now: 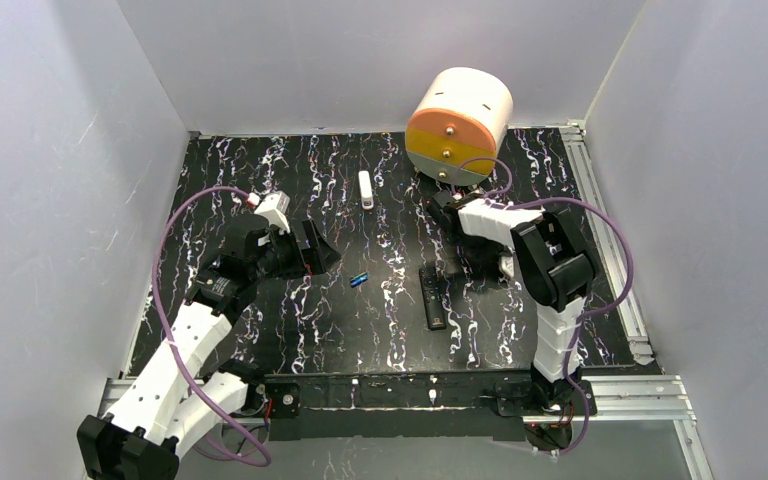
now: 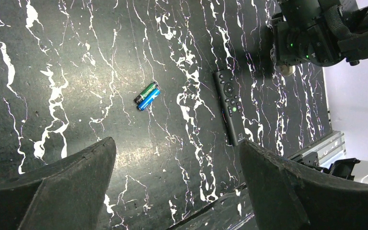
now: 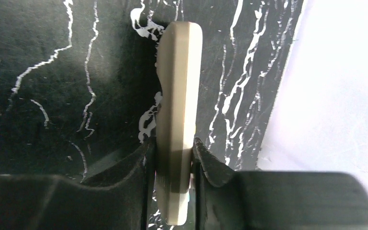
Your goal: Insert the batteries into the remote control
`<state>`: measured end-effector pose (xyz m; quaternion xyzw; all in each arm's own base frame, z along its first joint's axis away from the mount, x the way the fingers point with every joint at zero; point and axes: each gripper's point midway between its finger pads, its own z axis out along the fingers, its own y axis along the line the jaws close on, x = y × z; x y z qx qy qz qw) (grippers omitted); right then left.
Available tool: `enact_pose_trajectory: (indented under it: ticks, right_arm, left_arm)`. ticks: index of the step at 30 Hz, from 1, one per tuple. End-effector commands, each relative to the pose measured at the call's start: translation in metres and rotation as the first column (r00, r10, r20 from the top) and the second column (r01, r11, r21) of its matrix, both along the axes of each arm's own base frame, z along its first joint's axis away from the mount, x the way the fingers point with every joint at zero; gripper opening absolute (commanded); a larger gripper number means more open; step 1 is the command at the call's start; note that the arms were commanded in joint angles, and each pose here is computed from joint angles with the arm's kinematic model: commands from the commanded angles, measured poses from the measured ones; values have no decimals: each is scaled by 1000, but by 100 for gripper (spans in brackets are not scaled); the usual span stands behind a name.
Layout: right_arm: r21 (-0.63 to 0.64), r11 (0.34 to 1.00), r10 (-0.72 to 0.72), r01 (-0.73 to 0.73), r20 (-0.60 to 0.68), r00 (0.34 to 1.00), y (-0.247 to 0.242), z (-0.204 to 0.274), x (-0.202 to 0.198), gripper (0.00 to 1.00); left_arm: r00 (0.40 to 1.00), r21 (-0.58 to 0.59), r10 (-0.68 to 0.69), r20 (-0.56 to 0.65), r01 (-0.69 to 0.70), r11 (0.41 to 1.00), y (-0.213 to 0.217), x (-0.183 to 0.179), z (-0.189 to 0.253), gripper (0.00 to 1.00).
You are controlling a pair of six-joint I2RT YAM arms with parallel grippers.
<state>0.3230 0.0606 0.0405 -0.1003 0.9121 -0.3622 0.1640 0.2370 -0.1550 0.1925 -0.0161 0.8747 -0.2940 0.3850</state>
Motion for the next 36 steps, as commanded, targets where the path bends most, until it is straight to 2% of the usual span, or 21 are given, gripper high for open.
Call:
enact_pose_trajectory:
  ticks: [1, 3, 10, 12, 15, 18, 20, 25, 28, 32, 36]
  right_arm:
    - [192, 981, 21, -20, -3, 1000, 29, -4, 1, 47]
    - [255, 966, 21, -25, 16, 1000, 38, 3, 1, 55]
    - [397, 918, -9, -30, 95, 995, 52, 44, -2, 65]
    - [492, 868, 6, -63, 117, 993, 65, 55, -7, 72]
    - [650, 743, 78, -159, 151, 985, 95, 69, -21, 85]
    - [741, 632, 154, -228, 169, 974, 122, 73, -46, 96]
    - [766, 590, 185, -253, 177, 967, 137, 71, -63, 99]
    - [792, 524, 254, -313, 206, 945, 174, 62, -105, 99]
    - [787, 531, 268, -313, 194, 944, 187, 50, -124, 99]
    - [756, 591, 274, -283, 142, 951, 186, 26, -139, 98]
    - [724, 645, 275, -244, 78, 958, 184, 3, -147, 85]
  left_arm:
    - [1000, 19, -3, -11, 3, 1000, 3, -2, -4, 99]
    - [1000, 20, -3, -10, 3, 1000, 4, -2, -3, 99]
    - [1000, 49, 6, -5, -5, 999, 9, -4, 0, 98]
    - [1000, 57, 11, 3, -12, 998, 11, -3, 2, 99]
    - [1000, 63, 26, 13, -27, 998, 13, -1, 6, 98]
    - [998, 72, 57, 23, -58, 996, 17, 2, 9, 99]
    - [996, 82, 86, 31, -88, 993, 22, 5, 10, 99]
    - [983, 101, 176, 49, -181, 978, 37, 8, 11, 98]
    - [980, 87, 192, 45, -195, 977, 38, 6, 10, 99]
    - [976, 60, 217, 16, -218, 974, 36, 4, 5, 99]
    - [977, 17, 211, 6, -211, 977, 30, 4, 3, 98]
